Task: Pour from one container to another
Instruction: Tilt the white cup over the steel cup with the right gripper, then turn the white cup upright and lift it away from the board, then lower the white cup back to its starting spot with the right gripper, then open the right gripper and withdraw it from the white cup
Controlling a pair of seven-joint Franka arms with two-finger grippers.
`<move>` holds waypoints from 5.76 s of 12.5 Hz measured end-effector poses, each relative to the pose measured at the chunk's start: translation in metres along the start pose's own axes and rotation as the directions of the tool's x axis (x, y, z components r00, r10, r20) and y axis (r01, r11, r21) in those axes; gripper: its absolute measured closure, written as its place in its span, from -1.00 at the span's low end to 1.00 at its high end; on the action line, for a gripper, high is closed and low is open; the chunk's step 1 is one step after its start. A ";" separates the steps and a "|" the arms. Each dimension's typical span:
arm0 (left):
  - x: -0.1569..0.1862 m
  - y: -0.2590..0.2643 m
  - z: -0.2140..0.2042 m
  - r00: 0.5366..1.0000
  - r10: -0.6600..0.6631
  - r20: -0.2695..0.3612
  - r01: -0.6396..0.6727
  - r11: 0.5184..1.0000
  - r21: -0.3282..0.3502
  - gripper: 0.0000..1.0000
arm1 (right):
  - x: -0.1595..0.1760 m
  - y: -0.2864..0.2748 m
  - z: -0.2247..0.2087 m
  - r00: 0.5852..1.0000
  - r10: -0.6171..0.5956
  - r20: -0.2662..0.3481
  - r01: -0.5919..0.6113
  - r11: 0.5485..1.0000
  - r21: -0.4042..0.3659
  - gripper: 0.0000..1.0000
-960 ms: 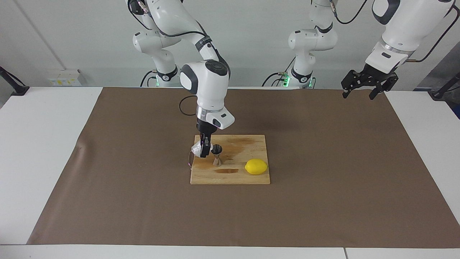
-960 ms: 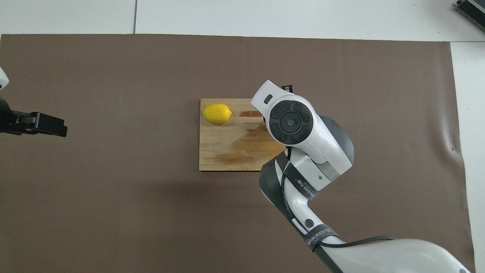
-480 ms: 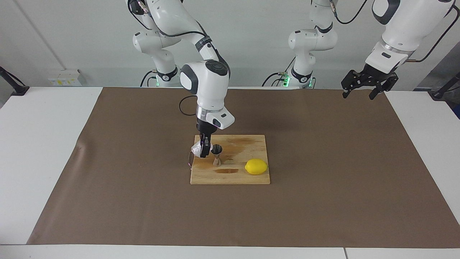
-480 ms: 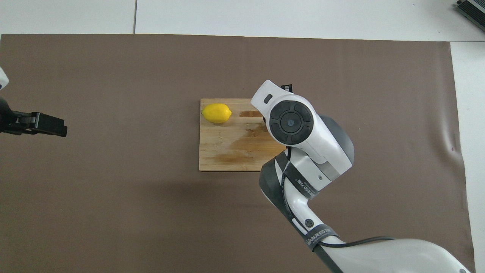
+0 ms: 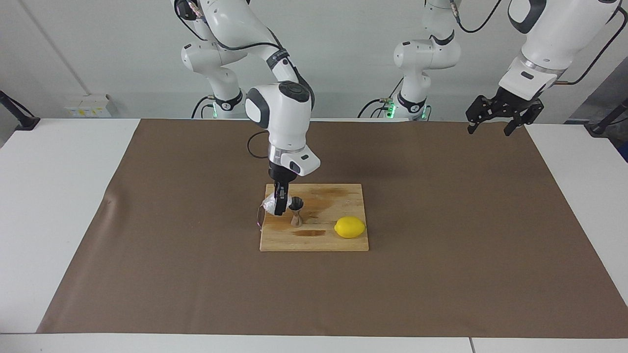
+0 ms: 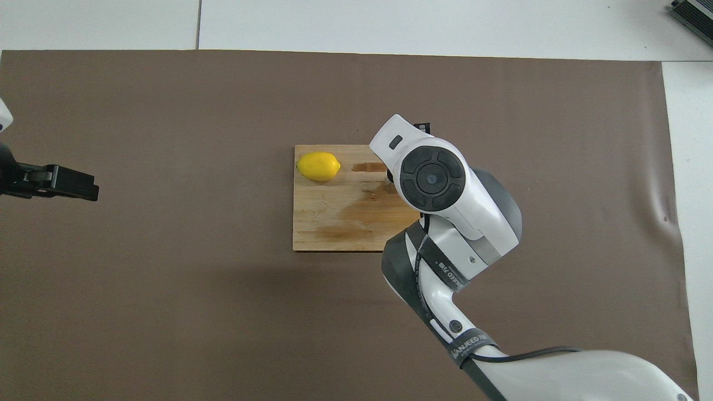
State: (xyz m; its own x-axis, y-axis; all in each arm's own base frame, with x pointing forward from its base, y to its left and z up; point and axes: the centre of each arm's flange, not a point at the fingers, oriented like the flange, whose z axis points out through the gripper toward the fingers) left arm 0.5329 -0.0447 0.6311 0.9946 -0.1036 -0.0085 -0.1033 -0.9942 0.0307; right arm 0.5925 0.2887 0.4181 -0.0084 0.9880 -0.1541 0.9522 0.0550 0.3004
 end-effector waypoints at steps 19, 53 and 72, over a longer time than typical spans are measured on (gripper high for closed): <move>0.000 0.000 0.000 1.000 0.000 0.000 0.000 1.000 0.000 -1.00 | -0.093 0.034 -0.001 0.932 0.255 -0.257 -0.220 0.963 0.156 0.00; 0.000 0.000 0.000 1.000 0.000 0.000 0.000 1.000 0.000 -1.00 | -0.303 -0.065 0.085 0.785 0.528 -0.325 -0.378 0.823 0.423 -1.00; 0.000 0.000 0.000 1.000 0.000 0.000 0.000 1.000 0.000 -1.00 | -0.335 -0.016 -0.143 -0.028 0.908 0.418 -0.986 -0.094 0.139 -1.00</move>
State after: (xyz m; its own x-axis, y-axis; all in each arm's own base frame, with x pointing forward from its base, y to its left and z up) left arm 0.5329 -0.0447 0.6311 0.9946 -0.1036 -0.0087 -0.1033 -0.9942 0.0307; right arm 0.5363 -0.0227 0.5991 0.9925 -0.0379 -0.1160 -0.0390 -0.9992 -0.0071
